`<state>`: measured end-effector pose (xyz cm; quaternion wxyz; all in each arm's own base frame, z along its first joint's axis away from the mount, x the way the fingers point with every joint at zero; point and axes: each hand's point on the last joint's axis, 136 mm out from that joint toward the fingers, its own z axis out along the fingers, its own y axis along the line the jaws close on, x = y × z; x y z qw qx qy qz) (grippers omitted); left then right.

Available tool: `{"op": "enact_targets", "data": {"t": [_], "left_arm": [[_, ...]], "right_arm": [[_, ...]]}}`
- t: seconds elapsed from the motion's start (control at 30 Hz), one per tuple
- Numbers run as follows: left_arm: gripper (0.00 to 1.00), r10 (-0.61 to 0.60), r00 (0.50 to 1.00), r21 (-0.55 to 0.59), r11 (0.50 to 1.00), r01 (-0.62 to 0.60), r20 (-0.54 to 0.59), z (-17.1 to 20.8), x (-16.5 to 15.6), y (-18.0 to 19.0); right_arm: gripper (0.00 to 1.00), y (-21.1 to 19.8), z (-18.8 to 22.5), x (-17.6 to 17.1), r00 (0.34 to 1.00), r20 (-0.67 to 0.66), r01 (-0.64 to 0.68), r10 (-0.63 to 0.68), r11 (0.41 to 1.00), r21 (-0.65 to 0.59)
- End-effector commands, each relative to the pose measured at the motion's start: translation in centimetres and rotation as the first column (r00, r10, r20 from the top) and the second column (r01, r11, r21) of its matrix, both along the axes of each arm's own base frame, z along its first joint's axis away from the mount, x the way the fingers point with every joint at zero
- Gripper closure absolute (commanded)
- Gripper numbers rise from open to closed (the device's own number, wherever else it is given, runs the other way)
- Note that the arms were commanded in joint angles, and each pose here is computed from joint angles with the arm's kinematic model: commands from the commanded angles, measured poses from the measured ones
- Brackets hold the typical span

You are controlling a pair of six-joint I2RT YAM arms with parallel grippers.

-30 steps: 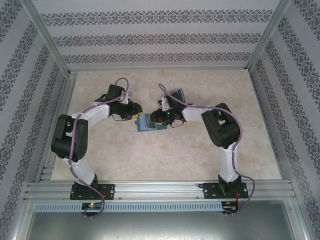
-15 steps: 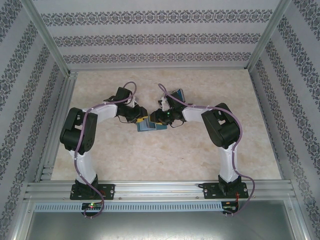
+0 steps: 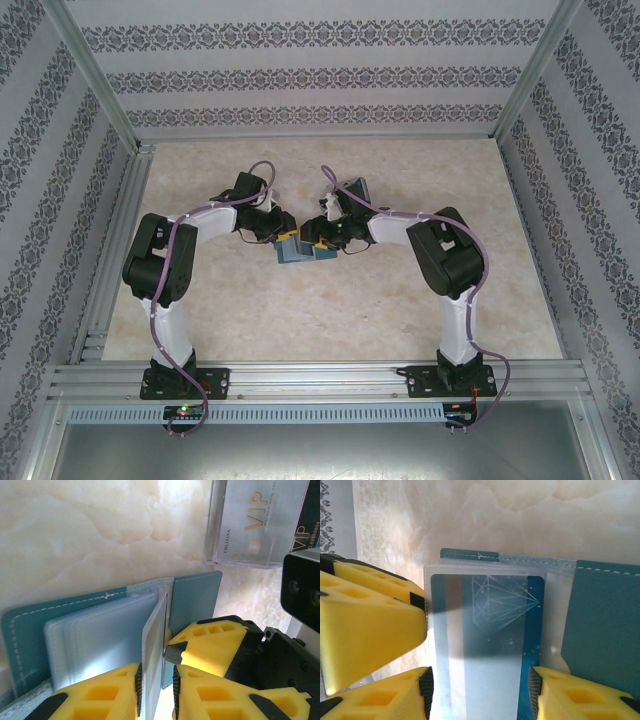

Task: Put the credit cards into the card holder
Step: Flip the card slot at the card holder.

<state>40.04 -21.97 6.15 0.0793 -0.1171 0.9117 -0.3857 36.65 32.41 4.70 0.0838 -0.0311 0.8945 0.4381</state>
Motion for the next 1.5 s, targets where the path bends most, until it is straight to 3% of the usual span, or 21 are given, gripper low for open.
{"op": "enact_targets", "data": {"t": [0.0,0.2,0.43,0.63,0.93,1.47], "left_arm": [[0.75,-0.013,1.000,-0.017,1.000,0.013,0.027,0.7,0.6,-0.7],[0.75,-0.014,1.000,-0.020,1.000,0.015,0.028,0.8,0.6,-0.7],[0.75,-0.027,0.999,-0.038,0.999,0.029,0.042,1.8,0.8,-1.6],[0.74,-0.056,0.996,-0.051,0.997,0.059,0.062,3.0,1.1,-3.4],[0.74,-0.130,0.990,-0.063,0.989,0.134,0.053,2.4,0.7,-8.0],[0.74,-0.141,0.989,-0.091,0.985,0.144,0.037,1.0,1.6,-9.6]], "right_arm": [[0.44,-0.8,2.6,0.2,0.999,0.051,0.012,-0.012,1.000,-0.002],[0.45,-3.4,2.8,1.0,0.993,0.080,0.094,-0.091,0.995,-0.040],[0.62,-7.0,-1.6,0.4,0.989,0.066,0.145,-0.133,0.960,-0.239],[0.74,-6.2,-3.7,-0.5,0.994,0.021,0.109,-0.108,0.963,-0.246],[0.74,-5.9,-2.3,-0.3,0.992,0.028,0.125,-0.122,0.975,-0.183],[0.64,-17.2,6.5,2.4,0.913,0.237,0.378,-0.331,0.906,-0.190]]}}
